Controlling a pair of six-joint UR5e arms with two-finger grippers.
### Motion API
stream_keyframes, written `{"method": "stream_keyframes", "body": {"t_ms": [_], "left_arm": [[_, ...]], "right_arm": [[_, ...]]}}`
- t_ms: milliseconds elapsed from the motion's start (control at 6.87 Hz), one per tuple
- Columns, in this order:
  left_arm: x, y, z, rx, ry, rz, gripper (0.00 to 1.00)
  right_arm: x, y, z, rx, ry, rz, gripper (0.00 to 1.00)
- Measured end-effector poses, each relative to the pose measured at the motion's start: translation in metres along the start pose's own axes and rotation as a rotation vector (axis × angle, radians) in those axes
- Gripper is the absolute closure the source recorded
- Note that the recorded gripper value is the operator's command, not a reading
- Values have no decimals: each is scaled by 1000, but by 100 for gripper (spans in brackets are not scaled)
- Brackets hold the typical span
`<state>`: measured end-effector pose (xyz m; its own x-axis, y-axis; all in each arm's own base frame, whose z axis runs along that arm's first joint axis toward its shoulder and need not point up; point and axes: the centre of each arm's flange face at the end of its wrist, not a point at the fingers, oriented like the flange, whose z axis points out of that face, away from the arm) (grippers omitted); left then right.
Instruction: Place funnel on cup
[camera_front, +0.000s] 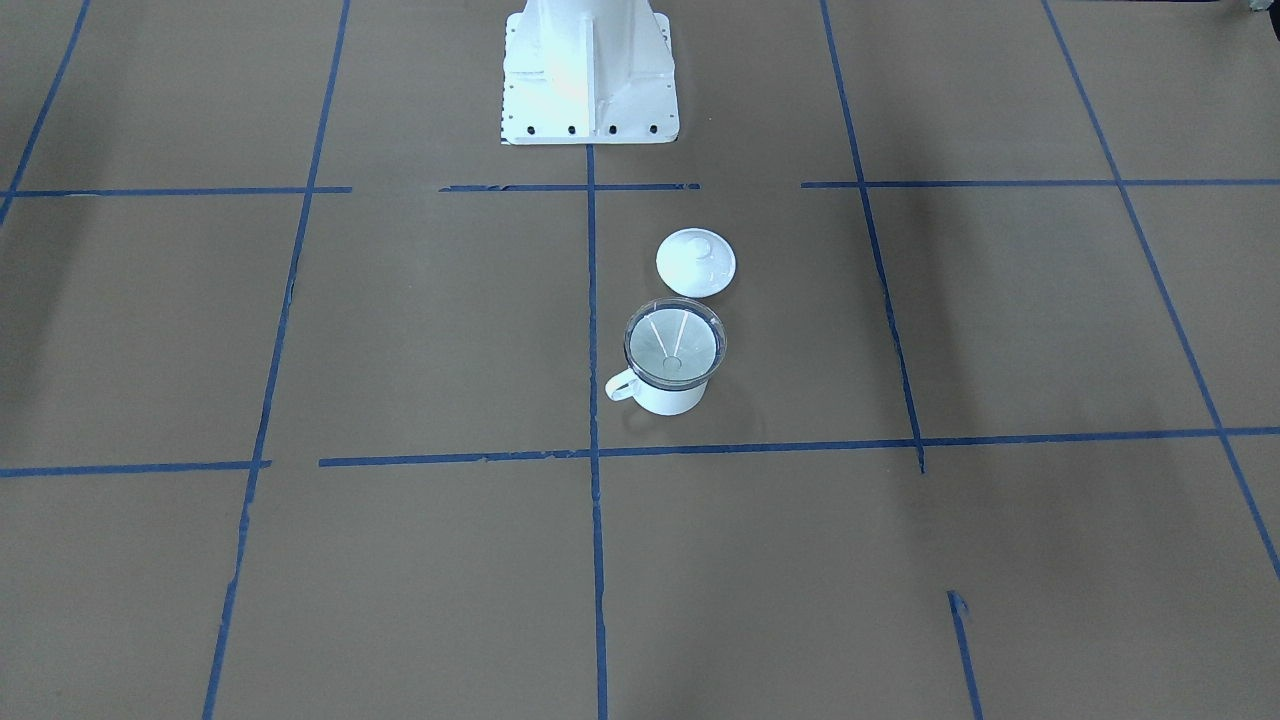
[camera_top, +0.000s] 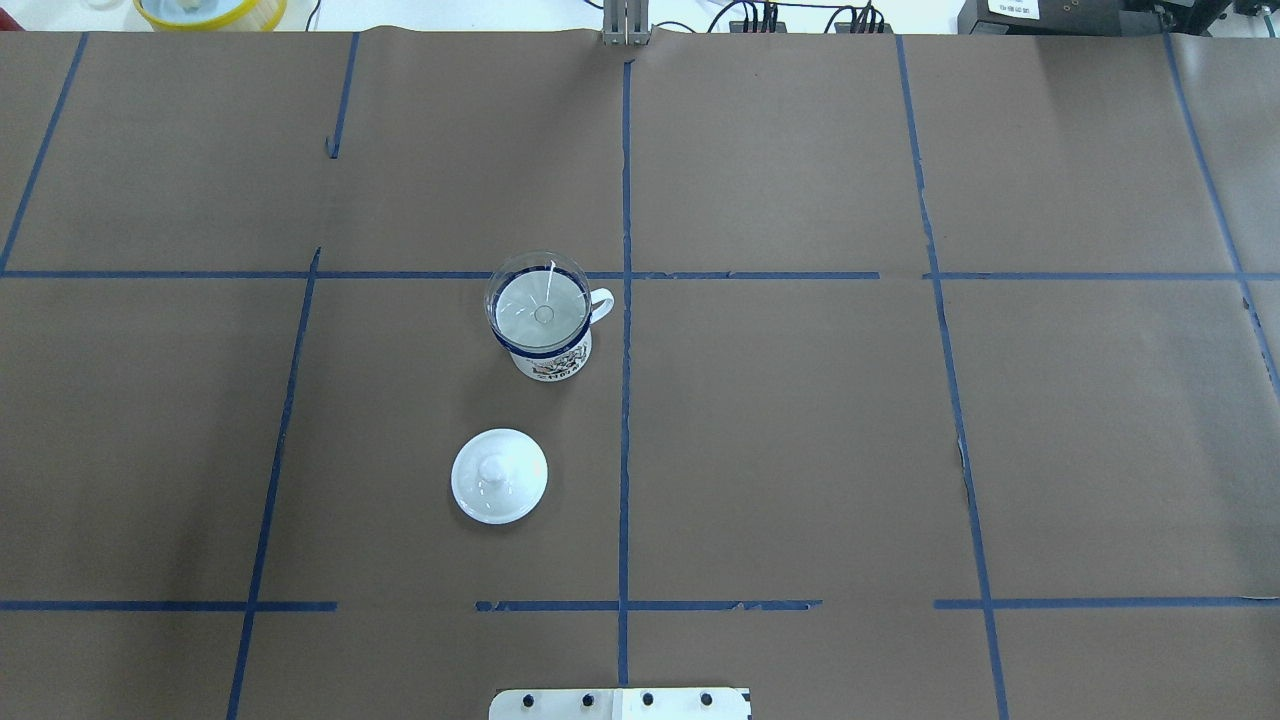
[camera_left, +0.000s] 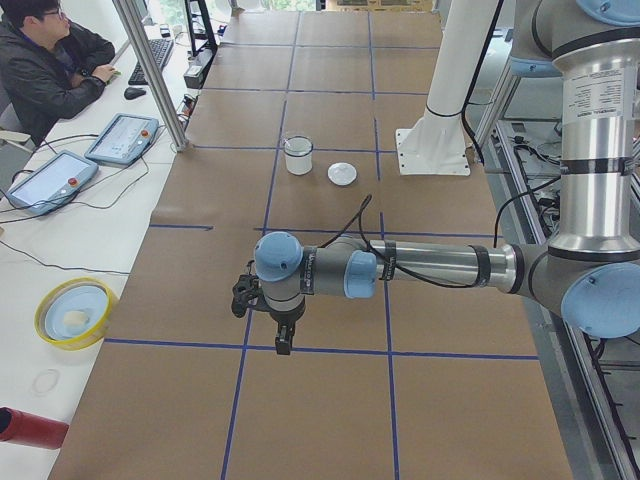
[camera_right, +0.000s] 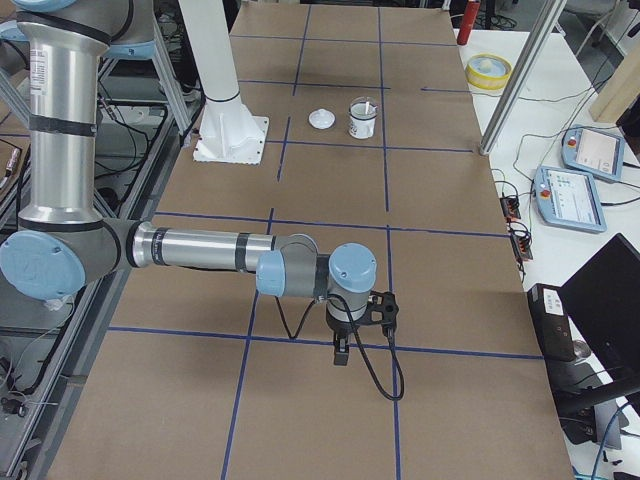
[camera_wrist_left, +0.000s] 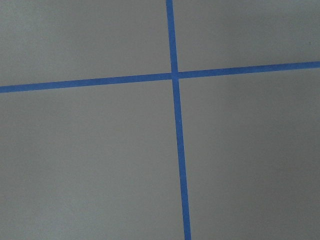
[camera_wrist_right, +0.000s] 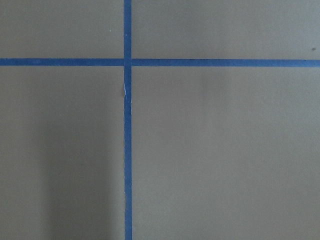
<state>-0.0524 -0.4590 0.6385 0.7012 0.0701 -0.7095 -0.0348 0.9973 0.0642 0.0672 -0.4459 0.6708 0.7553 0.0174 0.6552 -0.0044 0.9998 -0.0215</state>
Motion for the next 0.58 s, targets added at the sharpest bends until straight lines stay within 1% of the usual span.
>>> {"method": "stream_keyframes", "body": {"t_ms": [146, 582], "left_arm": [[-2, 2, 2, -3, -1, -4, 0], [5, -2, -6, 16, -2, 14, 0]], "right_arm": [[0, 0, 0, 0, 0, 0, 0], [0, 0, 0, 0, 0, 0, 0]]}}
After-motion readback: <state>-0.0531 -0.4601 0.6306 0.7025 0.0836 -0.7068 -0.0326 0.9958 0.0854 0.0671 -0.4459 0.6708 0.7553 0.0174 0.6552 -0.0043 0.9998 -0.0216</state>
